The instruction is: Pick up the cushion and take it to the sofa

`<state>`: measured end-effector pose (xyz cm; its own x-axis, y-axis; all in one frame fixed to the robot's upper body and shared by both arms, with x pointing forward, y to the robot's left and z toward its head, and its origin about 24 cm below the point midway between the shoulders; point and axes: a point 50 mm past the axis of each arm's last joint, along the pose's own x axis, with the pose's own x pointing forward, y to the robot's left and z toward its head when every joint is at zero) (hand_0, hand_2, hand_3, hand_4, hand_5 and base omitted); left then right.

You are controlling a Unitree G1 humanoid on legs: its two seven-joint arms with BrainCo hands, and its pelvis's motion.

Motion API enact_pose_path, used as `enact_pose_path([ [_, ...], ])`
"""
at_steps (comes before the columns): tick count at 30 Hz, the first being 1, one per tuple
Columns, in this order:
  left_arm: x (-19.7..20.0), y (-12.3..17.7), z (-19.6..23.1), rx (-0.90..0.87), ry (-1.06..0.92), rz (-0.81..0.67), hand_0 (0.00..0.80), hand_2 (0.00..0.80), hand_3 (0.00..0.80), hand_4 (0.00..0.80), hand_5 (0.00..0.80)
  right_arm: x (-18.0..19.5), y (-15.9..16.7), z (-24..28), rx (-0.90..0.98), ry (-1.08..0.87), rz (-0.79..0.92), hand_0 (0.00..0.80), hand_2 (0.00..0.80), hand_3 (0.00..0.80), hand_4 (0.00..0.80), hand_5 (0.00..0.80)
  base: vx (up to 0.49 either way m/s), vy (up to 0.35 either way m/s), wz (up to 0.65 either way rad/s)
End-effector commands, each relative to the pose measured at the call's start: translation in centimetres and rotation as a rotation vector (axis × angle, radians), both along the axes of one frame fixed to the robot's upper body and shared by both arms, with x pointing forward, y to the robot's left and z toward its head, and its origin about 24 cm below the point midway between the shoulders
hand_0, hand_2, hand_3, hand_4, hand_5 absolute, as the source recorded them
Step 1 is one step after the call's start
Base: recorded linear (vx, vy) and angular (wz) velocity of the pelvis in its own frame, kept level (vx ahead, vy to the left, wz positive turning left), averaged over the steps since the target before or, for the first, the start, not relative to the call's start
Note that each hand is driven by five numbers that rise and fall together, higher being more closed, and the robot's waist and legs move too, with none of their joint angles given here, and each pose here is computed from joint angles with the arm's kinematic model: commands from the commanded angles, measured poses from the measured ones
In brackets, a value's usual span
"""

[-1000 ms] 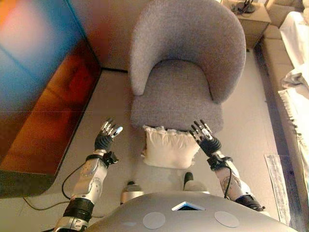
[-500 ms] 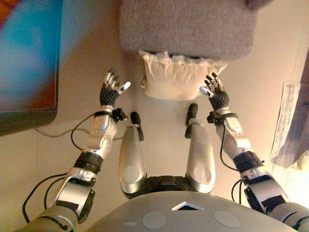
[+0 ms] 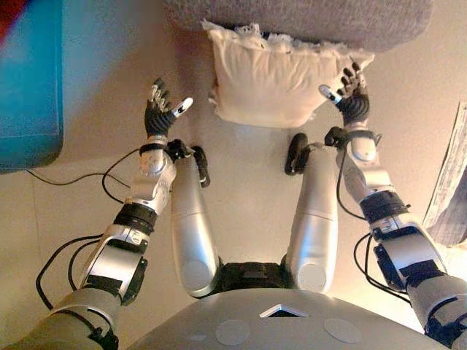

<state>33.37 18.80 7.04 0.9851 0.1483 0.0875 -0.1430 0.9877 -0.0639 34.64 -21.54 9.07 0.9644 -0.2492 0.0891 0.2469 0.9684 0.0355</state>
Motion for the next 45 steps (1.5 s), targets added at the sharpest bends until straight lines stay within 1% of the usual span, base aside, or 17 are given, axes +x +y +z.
enact_pose_path([
  [1, 0.6, 0.5, 0.8, 0.072, -0.023, 0.016, 0.000, 0.000, 0.000, 0.000, 0.000, 0.4, -2.5, 0.7, -0.047, 0.027, -0.095, 0.000, 0.000, 0.000, 0.000, 0.000, 0.075, -0.019, 0.03],
  [5, 2.1, 0.9, 2.1, 0.132, -0.005, 0.019, 0.000, 0.000, 0.000, 0.000, 0.000, 1.3, -5.2, 1.2, -0.034, 0.101, -0.191, 0.000, 0.000, 0.000, 0.000, 0.000, 0.050, -0.026, -0.02],
  [10, 2.9, 0.6, 3.8, 0.152, -0.045, -0.015, 0.000, 0.000, 0.000, 0.000, 0.000, 1.6, -7.1, 2.0, -0.057, 0.124, -0.340, 0.000, 0.000, 0.000, 0.000, 0.000, 0.007, -0.018, 0.03],
  [13, 3.2, 0.6, 4.6, 0.126, -0.060, -0.021, 0.000, 0.000, 0.000, 0.000, 0.000, 1.6, -8.2, 2.2, 0.042, 0.132, -0.405, 0.000, 0.000, 0.000, 0.000, 0.000, 0.009, -0.041, 0.04],
  [16, 3.2, 0.0, 5.0, 0.103, -0.086, -0.080, 0.000, 0.000, 0.000, 0.000, 0.000, 1.8, -8.6, 2.1, 0.127, 0.134, -0.382, 0.000, 0.000, 0.000, 0.000, 0.000, -0.005, -0.061, 0.05],
  [19, 2.5, -0.9, 5.2, 0.080, -0.121, -0.182, 0.000, 0.000, 0.000, 0.000, 0.000, 2.5, -8.2, 2.9, 0.209, 0.115, -0.240, 0.000, 0.000, 0.000, 0.000, 0.000, 0.000, -0.049, 0.09],
  [22, 1.5, -1.0, 5.0, 0.032, -0.132, -0.247, 0.000, 0.000, 0.000, 0.000, 0.000, 2.7, -8.1, 3.6, 0.235, 0.103, -0.122, 0.000, 0.000, 0.000, 0.000, 0.000, 0.024, -0.051, 0.16],
  [25, 0.4, -0.9, 4.7, -0.007, -0.138, -0.298, 0.000, 0.000, 0.000, 0.000, 0.000, 2.6, -8.5, 3.7, 0.217, 0.112, -0.046, 0.000, 0.000, 0.000, 0.000, 0.000, 0.033, -0.040, 0.19],
  [30, -1.1, -0.2, 4.6, -0.077, -0.155, -0.357, 0.000, 0.000, 0.000, 0.000, 0.000, 2.5, -9.3, 4.4, 0.221, 0.095, 0.025, 0.000, 0.000, 0.000, 0.000, 0.000, 0.003, -0.025, 0.28],
  [33, -1.7, 0.1, 4.6, -0.086, -0.164, -0.387, 0.000, 0.000, 0.000, 0.000, 0.000, 2.4, -10.1, 4.8, 0.222, 0.105, -0.008, 0.000, 0.000, 0.000, 0.000, 0.000, 0.008, -0.024, 0.25],
  [40, -2.7, 0.0, 4.8, -0.098, -0.178, -0.465, 0.000, 0.000, 0.000, 0.000, 0.000, 1.4, -13.0, 4.3, 0.290, 0.196, -0.221, 0.000, 0.000, 0.000, 0.000, 0.000, 0.023, -0.064, 0.31],
  [42, -2.9, -0.1, 5.0, -0.102, -0.184, -0.481, 0.000, 0.000, 0.000, 0.000, 0.000, 1.4, -13.3, 4.7, 0.290, 0.192, -0.240, 0.000, 0.000, 0.000, 0.000, 0.000, 0.015, -0.045, 0.39],
  [45, -3.3, -0.2, 5.0, -0.111, -0.193, -0.496, 0.000, 0.000, 0.000, 0.000, 0.000, 1.7, -13.0, 5.3, 0.266, 0.184, -0.222, 0.000, 0.000, 0.000, 0.000, 0.000, 0.017, -0.032, 0.23],
])
